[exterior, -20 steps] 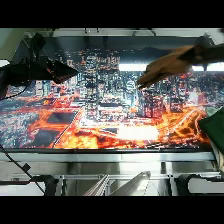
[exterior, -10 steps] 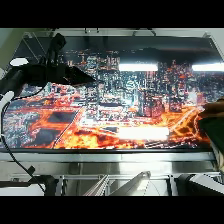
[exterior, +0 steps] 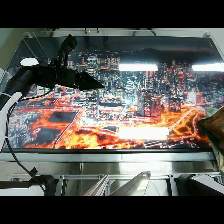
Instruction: Fold the shirts.
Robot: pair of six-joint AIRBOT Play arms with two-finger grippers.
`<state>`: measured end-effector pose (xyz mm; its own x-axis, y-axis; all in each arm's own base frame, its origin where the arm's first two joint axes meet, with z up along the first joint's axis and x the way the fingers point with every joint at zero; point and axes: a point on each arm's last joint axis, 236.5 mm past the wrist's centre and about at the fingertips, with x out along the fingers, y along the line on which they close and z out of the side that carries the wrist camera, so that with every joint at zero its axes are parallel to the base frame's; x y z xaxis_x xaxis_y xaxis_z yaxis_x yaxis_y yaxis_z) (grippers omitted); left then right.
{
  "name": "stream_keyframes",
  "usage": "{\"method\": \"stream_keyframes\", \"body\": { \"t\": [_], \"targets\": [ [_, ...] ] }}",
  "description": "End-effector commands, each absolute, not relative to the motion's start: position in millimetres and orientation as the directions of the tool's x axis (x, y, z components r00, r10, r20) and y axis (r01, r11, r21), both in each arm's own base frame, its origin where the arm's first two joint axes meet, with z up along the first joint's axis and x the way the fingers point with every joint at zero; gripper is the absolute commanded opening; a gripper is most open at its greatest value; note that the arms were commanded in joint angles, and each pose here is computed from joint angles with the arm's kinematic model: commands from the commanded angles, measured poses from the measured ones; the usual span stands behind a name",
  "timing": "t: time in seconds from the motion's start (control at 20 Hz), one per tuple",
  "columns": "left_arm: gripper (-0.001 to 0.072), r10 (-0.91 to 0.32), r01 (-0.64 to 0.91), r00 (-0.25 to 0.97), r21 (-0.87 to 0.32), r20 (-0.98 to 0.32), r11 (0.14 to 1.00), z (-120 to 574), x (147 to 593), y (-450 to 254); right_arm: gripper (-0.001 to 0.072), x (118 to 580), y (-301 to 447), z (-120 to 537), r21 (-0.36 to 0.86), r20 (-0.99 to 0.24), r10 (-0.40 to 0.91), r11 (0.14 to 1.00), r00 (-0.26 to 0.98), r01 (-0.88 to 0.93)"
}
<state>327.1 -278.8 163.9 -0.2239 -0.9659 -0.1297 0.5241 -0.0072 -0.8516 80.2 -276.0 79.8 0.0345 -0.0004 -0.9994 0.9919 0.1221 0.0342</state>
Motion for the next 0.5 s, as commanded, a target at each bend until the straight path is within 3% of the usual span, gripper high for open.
{"method": "stream_keyframes", "body": {
  "t": [0.0, 0.1, 0.15, 0.25, 0.3, 0.45],
  "targets": [
    [0.0002, -0.958, 0.531, -0.228, -0.847, -0.173, 0.027, 153.8, 325.8, -278.8, 0.002, 64.9, -283.9, 23.5, -0.032, -0.999, 0.007, 0.123, -0.033, 0.992],
    [0.0002, -0.958, 0.518, -0.228, -0.855, -0.173, 0.031, 153.7, 325.7, -278.8, 0.0021, 62.5, -279.4, 1.8, -0.044, -0.997, 0.064, 0.126, -0.053, 0.991],
    [0.0001, -0.958, 0.519, -0.228, -0.854, -0.174, 0.031, 153.6, 325.7, -278.8, 0.0066, 59.8, -275.5, -7.1, -0.056, -0.993, 0.097, 0.128, -0.068, 0.99],
    [0.0001, -0.958, 0.518, -0.228, -0.855, -0.173, 0.031, 153.7, 325.7, -278.8, 0.0511, 49.5, -269.7, -18.2, -0.099, -0.981, 0.153, 0.137, -0.12, 0.986],
    [0.0001, -0.958, 0.515, -0.229, -0.857, -0.173, 0.032, 153.7, 325.6, -278.8, 0.0538, 44.1, -265.6, -20.1, -0.121, -0.973, 0.181, 0.142, -0.146, 0.983],
    [0.0, -0.96, 0.511, -0.226, -0.859, -0.163, 0.025, 156.4, 326.3, -279.2, 0.053, 44.6, -257.2, -12.9, -0.122, -0.961, 0.23, 0.141, -0.153, 0.982]
  ]
}}
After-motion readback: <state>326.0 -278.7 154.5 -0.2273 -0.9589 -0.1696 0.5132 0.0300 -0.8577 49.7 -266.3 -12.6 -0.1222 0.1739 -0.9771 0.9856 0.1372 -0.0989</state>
